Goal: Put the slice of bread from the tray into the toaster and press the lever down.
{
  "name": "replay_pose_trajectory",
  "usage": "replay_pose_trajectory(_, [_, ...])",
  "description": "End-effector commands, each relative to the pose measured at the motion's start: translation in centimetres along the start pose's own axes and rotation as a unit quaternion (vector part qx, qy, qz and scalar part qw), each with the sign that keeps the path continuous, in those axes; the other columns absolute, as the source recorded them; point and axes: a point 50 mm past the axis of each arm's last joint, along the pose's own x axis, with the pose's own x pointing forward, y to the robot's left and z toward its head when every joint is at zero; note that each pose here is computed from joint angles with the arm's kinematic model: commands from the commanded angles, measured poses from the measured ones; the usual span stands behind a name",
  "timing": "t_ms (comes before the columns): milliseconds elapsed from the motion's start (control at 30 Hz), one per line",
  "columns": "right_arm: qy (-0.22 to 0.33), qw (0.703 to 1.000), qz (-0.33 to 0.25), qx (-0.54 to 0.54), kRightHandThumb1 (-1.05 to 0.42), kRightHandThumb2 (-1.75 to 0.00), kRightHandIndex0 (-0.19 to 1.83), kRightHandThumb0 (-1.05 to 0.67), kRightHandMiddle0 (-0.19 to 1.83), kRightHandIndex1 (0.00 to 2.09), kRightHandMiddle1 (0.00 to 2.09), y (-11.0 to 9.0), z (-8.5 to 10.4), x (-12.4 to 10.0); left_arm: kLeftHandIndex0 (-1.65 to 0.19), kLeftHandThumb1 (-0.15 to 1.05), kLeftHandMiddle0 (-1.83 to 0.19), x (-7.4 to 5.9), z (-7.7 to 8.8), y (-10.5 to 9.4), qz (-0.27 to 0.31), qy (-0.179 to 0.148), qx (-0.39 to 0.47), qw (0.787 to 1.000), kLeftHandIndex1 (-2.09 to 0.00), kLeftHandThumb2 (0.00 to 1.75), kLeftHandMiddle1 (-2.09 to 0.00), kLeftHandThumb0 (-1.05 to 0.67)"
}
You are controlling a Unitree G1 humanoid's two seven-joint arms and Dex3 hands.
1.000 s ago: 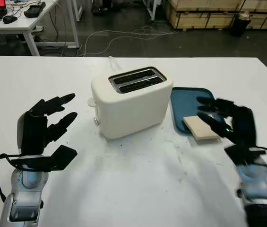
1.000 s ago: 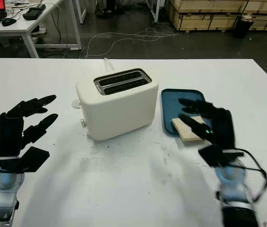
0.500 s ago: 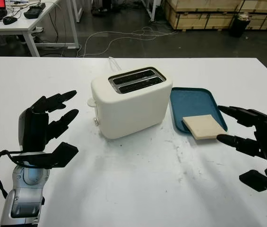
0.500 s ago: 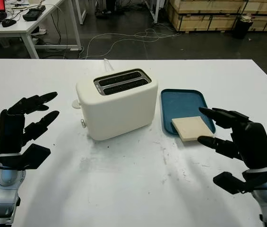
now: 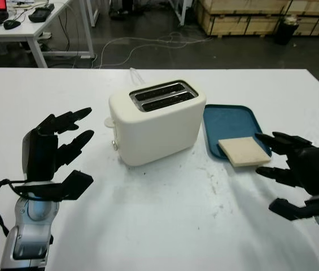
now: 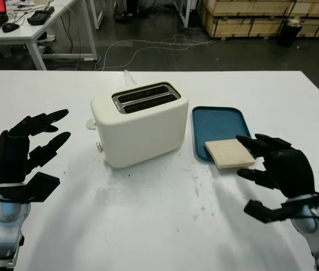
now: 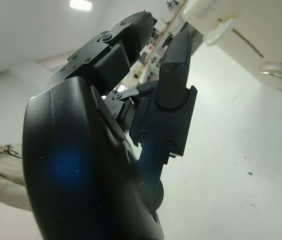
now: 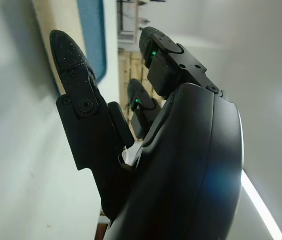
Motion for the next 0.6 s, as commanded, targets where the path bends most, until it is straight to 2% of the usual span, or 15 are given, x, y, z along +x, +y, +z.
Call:
replay_pose_trajectory(0, [0.0, 1.0, -0.001, -0.012, -0.76, 0.0, 0.57, -0.55, 0.56, 0.02, 0.0, -0.1, -0.3, 0.5, -0.93, 0.92, -0.53, 0.2, 0.1, 0.0, 0.001, -0.006, -0.002, 1.0, -0.02, 0.2, -1.18, -0.32])
replay_pose_trajectory(567, [-0.004, 0.999, 0.044, -0.031, -0.75, 0.0, 0.55, -0.5, 0.54, 0.01, 0.0, 0.8, -0.4, 1.1, -0.93, 0.92, -0.55, 0.2, 0.0, 0.1, 0.01, -0.017, -0.009, 1.0, -0.02, 0.3, -1.3, -0.28])
